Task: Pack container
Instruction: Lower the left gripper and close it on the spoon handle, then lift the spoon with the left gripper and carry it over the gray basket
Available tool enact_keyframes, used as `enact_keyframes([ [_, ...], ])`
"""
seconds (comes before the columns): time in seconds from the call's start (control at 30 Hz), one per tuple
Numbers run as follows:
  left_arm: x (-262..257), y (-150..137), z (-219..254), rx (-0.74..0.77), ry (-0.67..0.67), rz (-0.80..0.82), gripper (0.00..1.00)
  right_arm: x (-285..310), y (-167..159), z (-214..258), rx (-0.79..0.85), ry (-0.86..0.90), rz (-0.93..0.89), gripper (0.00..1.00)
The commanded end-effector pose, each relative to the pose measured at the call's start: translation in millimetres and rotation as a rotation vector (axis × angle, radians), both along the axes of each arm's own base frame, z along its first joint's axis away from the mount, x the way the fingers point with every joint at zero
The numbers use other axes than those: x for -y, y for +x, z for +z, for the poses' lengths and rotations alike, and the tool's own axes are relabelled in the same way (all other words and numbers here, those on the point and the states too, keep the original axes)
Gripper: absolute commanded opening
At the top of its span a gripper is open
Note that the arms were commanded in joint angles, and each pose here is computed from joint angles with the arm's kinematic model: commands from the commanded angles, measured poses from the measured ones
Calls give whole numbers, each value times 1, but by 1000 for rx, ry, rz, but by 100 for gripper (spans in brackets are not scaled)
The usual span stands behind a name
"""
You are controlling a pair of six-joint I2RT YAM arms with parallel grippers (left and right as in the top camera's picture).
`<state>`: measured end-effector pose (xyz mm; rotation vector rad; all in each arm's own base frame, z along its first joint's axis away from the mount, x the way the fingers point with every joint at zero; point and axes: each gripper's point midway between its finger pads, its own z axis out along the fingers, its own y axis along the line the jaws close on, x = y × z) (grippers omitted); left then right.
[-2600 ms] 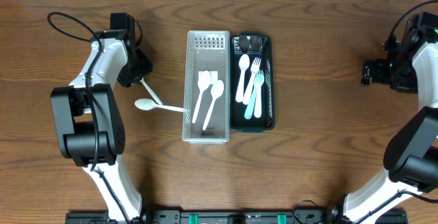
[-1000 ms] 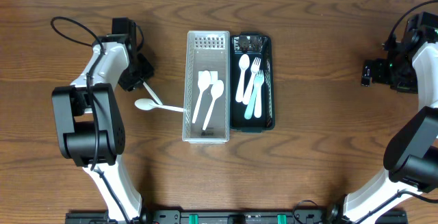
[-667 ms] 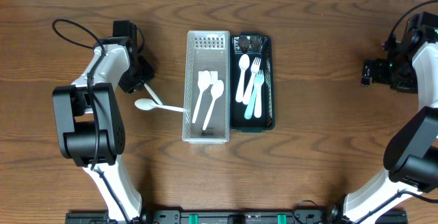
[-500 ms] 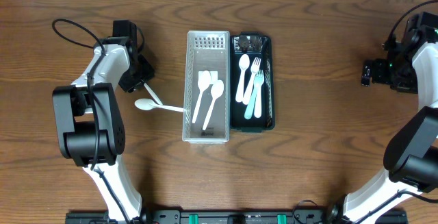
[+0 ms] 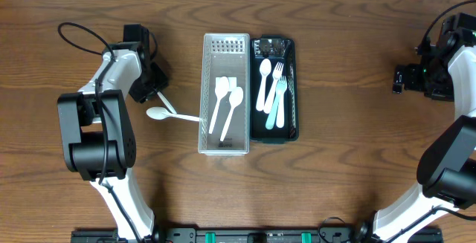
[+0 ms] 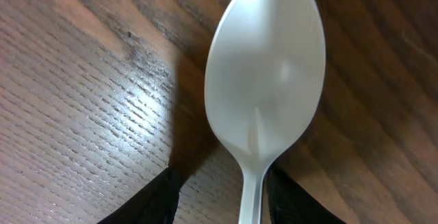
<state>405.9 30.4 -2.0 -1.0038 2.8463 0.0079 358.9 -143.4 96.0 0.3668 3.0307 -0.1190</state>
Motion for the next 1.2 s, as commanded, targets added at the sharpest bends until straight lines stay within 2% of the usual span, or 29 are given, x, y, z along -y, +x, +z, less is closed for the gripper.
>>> enact_keyframes([
  [0.0, -1, -5, -9, -27, 2, 14, 44, 1, -1, 0, 1, 2, 7, 99],
  [0.17, -1, -6, -11, -33, 2, 13, 44, 1, -1, 0, 1, 2, 7, 99],
  [0.3, -1, -11, -20, -66, 0, 14, 36, 1, -1, 0, 1, 2, 7, 99],
  [0.43, 0, -16, -31, -99, -2, 13, 35, 1, -1, 0, 1, 2, 7, 99],
  [0.53, 0, -16, -31, -97, -2, 13, 21, 1, -1, 0, 1, 2, 7, 99],
  [0.7, -1, -12, -30, -80, -1, 9, 6, 1, -1, 0, 1, 2, 7, 99],
  [0.93, -1, -5, -23, -57, 3, -22, 6, 1, -1, 0, 1, 2, 7, 99],
  [1.17, -3, 34, 29, 101, 25, -83, 6, 1, -1, 0, 1, 2, 7, 99],
])
